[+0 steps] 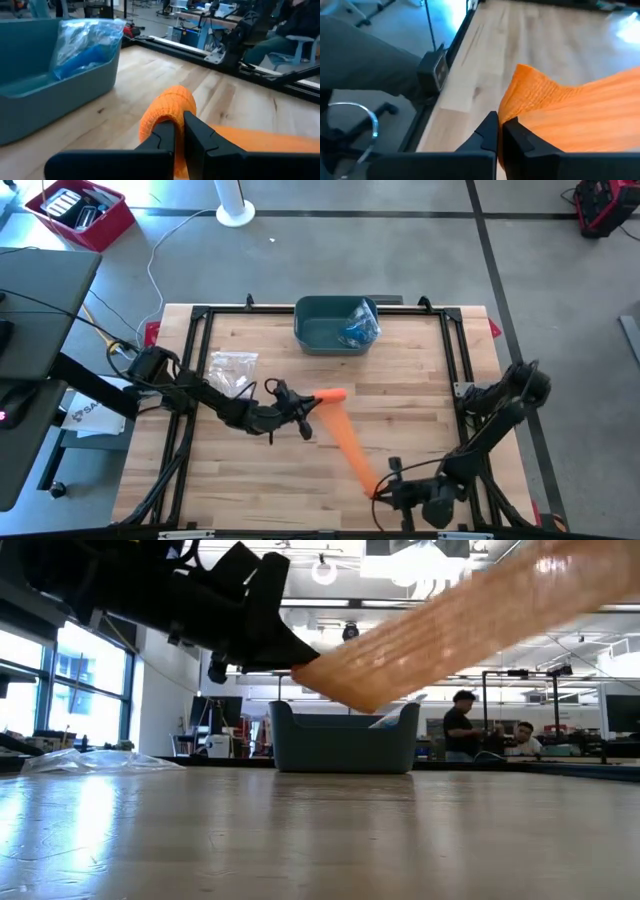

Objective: Roll bandage
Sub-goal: Roll the orange bandage

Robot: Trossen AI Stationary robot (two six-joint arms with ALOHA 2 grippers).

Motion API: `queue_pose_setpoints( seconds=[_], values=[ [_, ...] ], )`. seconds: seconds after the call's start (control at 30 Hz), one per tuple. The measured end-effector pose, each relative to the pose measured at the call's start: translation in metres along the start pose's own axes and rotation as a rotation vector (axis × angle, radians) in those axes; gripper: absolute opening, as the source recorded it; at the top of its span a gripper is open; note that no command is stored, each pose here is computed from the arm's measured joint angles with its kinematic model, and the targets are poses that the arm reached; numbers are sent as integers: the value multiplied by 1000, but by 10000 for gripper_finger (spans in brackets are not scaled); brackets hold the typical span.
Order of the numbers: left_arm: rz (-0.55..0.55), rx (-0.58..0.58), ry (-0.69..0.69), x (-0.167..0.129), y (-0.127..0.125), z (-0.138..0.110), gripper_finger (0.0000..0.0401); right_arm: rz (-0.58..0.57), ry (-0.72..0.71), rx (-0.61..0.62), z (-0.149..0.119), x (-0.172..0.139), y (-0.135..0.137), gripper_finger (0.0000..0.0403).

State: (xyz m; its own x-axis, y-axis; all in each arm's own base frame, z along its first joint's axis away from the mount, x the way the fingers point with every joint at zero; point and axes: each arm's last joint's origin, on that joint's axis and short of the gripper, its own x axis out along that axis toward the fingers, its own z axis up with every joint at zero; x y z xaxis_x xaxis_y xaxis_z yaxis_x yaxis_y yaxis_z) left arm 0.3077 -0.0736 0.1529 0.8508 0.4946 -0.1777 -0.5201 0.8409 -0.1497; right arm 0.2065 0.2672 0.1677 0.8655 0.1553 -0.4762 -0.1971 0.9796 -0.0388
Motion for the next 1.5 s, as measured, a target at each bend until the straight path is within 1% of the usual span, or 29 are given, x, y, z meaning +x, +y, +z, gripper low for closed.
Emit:
queue_pose_setpoints(
  seconds=[0.13, 0.27, 0.4, 0.53, 0.63, 0.73, 0.87, 0.97, 1.07, 1.27, 1.37, 1.5],
  values=[
    [3, 74, 43, 2, -11, 4, 5, -84, -6, -82, 29, -26, -12, 0],
    [-33, 156, 90, 3, -25, 10, 5, -169, -37, -135, 57, -51, -28, 0],
    [-128, 226, 111, -1, -39, 15, 5, -257, -15, -170, 73, -67, -51, 0],
    [-256, 225, 142, -4, -47, 16, 5, -332, 10, -163, 84, -75, -79, 0],
    [-315, 226, 160, -7, -51, 14, 5, -395, 35, -153, 89, -76, -100, 0],
    [-337, 220, 174, -11, -54, 12, 5, -450, 68, -128, 91, -70, -119, 0],
    [-425, 183, 212, -14, -58, 10, 5, -416, 141, -103, 93, -56, -143, 0],
    [-486, 162, 236, -19, -62, 9, 5, -425, 180, -91, 93, -47, -160, 0],
    [-531, 142, 254, -24, -66, 7, 5, -432, 191, -70, 94, -36, -174, 0],
    [-578, 112, 271, -36, -75, 4, 5, -296, 212, -65, 90, 0, -191, 0],
    [-612, 99, 252, -43, -81, 5, 5, -262, 263, -50, 79, 24, -197, 0],
    [-656, 84, 219, -53, -88, 6, 5, -218, 344, -35, 55, 60, -202, 0]
  ],
)
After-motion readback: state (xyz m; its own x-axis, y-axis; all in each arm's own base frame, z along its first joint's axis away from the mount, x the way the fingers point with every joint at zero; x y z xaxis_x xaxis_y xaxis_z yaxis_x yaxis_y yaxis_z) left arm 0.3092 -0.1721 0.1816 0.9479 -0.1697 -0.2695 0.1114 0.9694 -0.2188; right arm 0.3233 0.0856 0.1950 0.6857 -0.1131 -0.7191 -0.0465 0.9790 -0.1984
